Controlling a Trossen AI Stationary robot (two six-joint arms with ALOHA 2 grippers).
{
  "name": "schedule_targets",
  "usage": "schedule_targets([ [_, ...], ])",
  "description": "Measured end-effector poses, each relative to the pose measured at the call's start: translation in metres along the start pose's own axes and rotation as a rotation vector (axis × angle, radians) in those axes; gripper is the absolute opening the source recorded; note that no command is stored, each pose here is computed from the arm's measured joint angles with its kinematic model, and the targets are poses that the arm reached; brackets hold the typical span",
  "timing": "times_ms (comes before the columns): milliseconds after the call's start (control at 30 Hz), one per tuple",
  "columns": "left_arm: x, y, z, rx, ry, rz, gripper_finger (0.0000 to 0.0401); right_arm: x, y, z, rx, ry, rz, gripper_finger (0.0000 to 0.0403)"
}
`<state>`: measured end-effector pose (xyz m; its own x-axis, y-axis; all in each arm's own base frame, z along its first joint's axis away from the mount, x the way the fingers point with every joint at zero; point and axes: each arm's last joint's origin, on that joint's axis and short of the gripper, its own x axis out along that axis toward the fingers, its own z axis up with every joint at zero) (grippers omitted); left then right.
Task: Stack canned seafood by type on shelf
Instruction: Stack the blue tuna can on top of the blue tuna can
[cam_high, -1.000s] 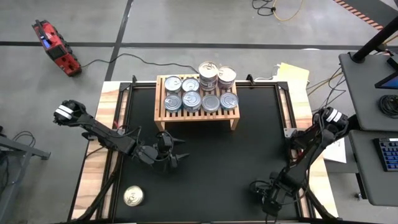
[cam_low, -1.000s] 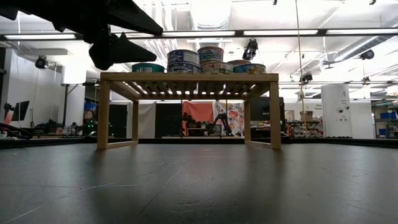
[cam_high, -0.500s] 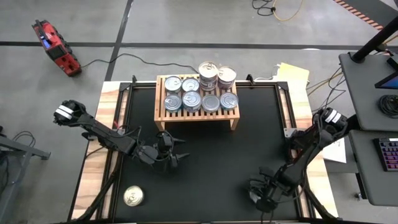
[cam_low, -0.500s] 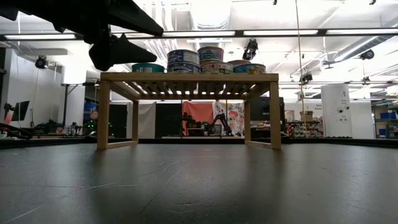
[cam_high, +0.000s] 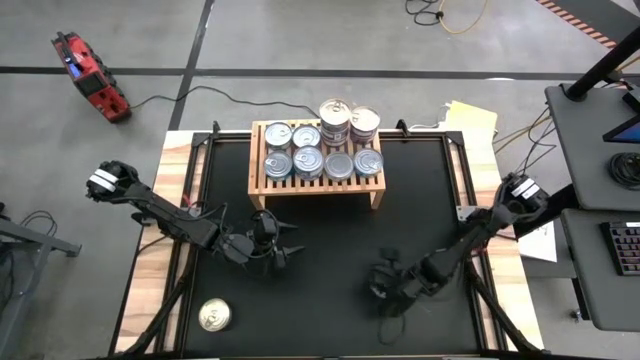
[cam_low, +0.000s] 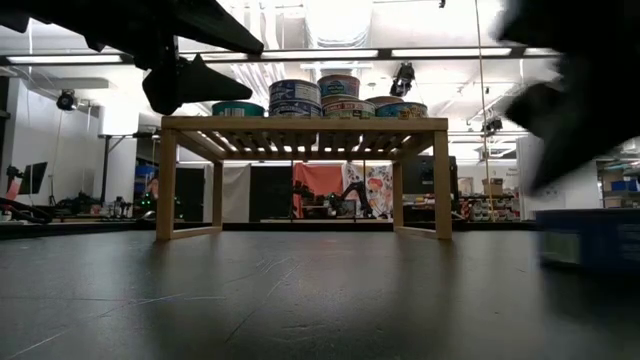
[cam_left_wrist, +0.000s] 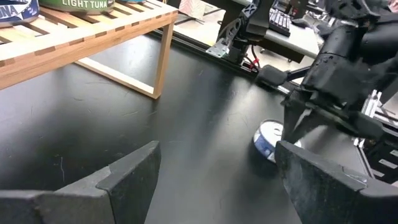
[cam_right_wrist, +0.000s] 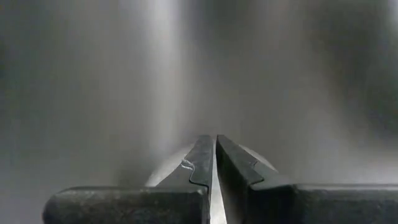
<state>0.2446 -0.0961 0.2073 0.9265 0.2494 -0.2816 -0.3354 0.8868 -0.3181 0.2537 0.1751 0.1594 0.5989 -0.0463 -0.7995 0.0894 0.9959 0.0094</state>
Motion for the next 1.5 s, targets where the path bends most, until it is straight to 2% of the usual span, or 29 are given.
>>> schedule_targets([
  [200, 0.0, 0.0, 0.0, -0.025, -0.002, -0.002, 0.03, 0.011, 0.003, 0.048, -0.254, -0.405, 0.053, 0.0012],
  [300, 0.0, -0.001, 0.0, -0.03, -0.002, -0.004, 0.03, 0.008, 0.004, 0.055, -0.372, -0.483, 0.042, 0.0012],
  [433, 0.005, -0.002, -0.006, -0.069, 0.004, -0.002, 0.03, 0.004, -0.001, 0.051, -0.403, -0.411, 0.023, 0.0012],
  [567, 0.018, -0.006, -0.019, -0.087, -0.004, -0.023, 0.03, -0.013, -0.009, 0.036, -0.297, -0.241, 0.021, 0.0013],
  [700, 0.03, -0.015, -0.03, -0.091, -0.016, -0.138, 0.03, -0.033, -0.005, 0.008, -0.249, -0.062, 0.011, 0.0013],
  [800, 0.032, -0.019, -0.032, -0.089, -0.03, -0.203, 0.03, -0.051, 0.002, -0.01, -0.191, 0.003, 0.016, 0.0013],
  [933, 0.032, -0.018, -0.032, -0.091, -0.046, -0.174, 0.03, -0.056, 0.011, -0.028, -0.144, -0.007, 0.014, 0.0013],
  [1100, 0.032, -0.02, -0.031, -0.079, -0.051, -0.173, 0.03, -0.04, 0.012, -0.044, -0.161, -0.01, 0.0, 0.0013],
  [1367, 0.029, -0.032, -0.026, -0.075, -0.061, -0.206, 0.03, -0.016, 0.01, -0.046, -0.16, -0.017, -0.021, 0.0013],
  [1500, 0.025, -0.042, -0.031, -0.043, 0.015, -0.199, 0.03, -0.008, 0.008, -0.042, -0.138, -0.026, -0.024, 0.0012],
])
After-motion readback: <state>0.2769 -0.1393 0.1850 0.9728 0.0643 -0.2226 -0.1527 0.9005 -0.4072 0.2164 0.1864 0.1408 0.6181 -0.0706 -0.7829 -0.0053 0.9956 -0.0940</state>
